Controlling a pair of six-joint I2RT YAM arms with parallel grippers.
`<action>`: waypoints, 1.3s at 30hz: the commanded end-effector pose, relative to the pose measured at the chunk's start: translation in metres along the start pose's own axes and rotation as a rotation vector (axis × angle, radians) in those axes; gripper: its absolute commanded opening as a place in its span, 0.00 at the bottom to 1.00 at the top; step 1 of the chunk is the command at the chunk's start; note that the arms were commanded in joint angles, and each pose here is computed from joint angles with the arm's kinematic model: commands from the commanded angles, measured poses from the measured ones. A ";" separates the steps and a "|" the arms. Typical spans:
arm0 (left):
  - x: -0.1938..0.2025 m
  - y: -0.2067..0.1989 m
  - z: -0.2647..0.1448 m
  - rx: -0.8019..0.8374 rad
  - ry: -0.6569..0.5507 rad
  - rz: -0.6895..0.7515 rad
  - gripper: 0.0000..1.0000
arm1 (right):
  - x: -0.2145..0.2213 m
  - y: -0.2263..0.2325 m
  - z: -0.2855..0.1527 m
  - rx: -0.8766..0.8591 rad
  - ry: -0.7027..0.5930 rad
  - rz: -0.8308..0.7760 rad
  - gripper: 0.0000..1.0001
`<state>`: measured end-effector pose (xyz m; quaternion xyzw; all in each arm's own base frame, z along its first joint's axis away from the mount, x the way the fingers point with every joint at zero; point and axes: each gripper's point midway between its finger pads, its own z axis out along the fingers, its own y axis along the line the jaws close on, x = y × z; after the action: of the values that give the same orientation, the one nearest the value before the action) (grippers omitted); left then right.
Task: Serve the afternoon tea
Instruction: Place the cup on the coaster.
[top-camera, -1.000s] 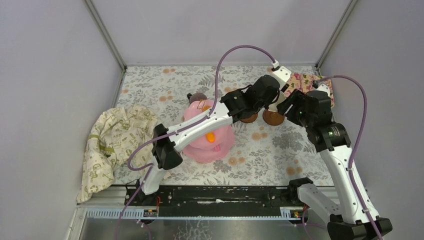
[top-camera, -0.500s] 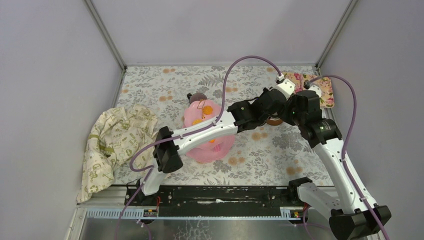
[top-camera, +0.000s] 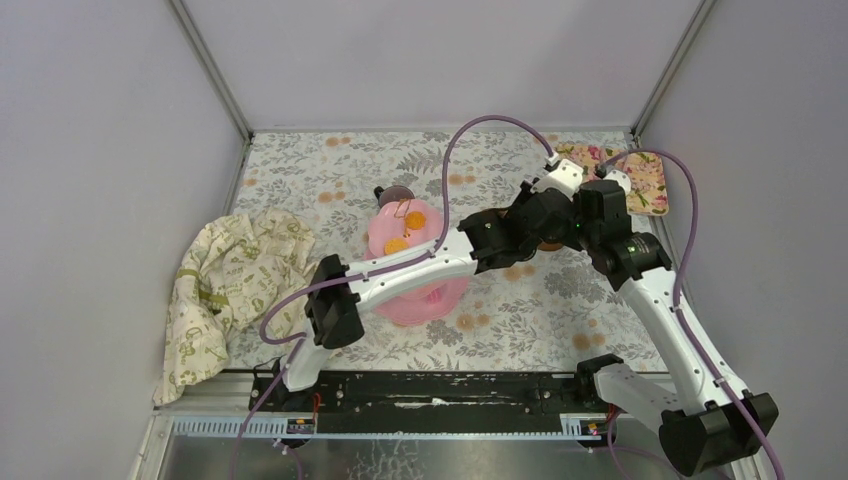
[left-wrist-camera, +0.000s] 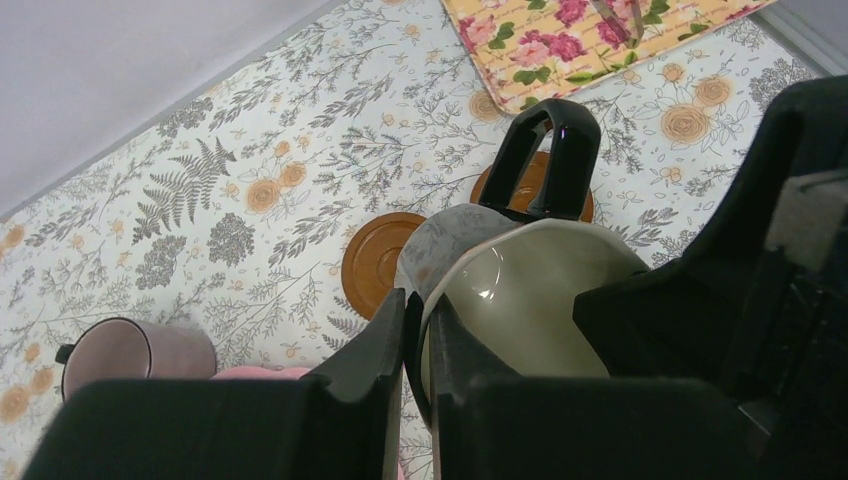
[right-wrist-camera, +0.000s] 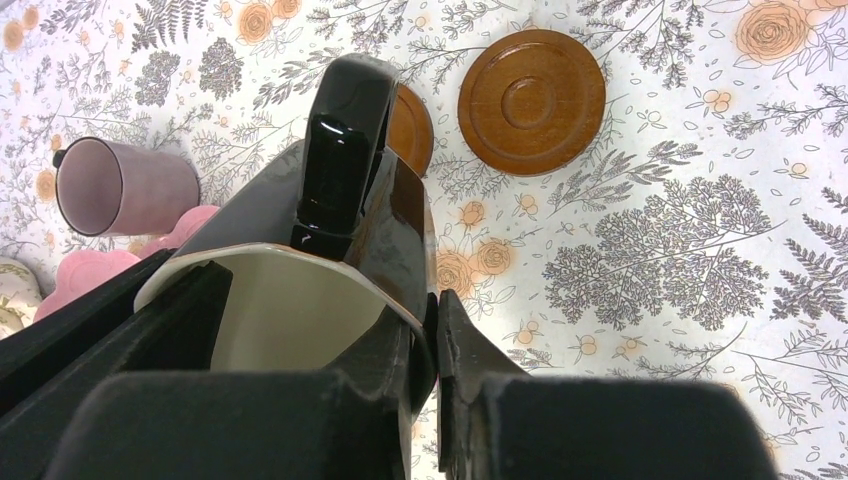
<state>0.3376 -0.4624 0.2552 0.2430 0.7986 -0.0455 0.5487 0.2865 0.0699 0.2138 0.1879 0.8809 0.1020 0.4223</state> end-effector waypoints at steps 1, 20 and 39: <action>-0.072 0.047 -0.030 -0.119 -0.199 -0.265 0.04 | -0.030 0.007 0.001 -0.002 -0.115 0.080 0.00; -0.129 0.087 -0.064 -0.168 -0.366 -0.336 0.69 | -0.056 0.016 0.011 0.041 -0.116 0.020 0.00; -0.089 0.307 -0.128 -0.383 -0.467 -0.665 0.74 | -0.093 -0.003 0.073 0.226 0.062 -0.065 0.00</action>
<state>0.3767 -0.1914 0.4638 -0.1240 0.6775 -0.0863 0.7198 0.3744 0.0417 0.2057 0.2067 0.9130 -0.0078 0.3516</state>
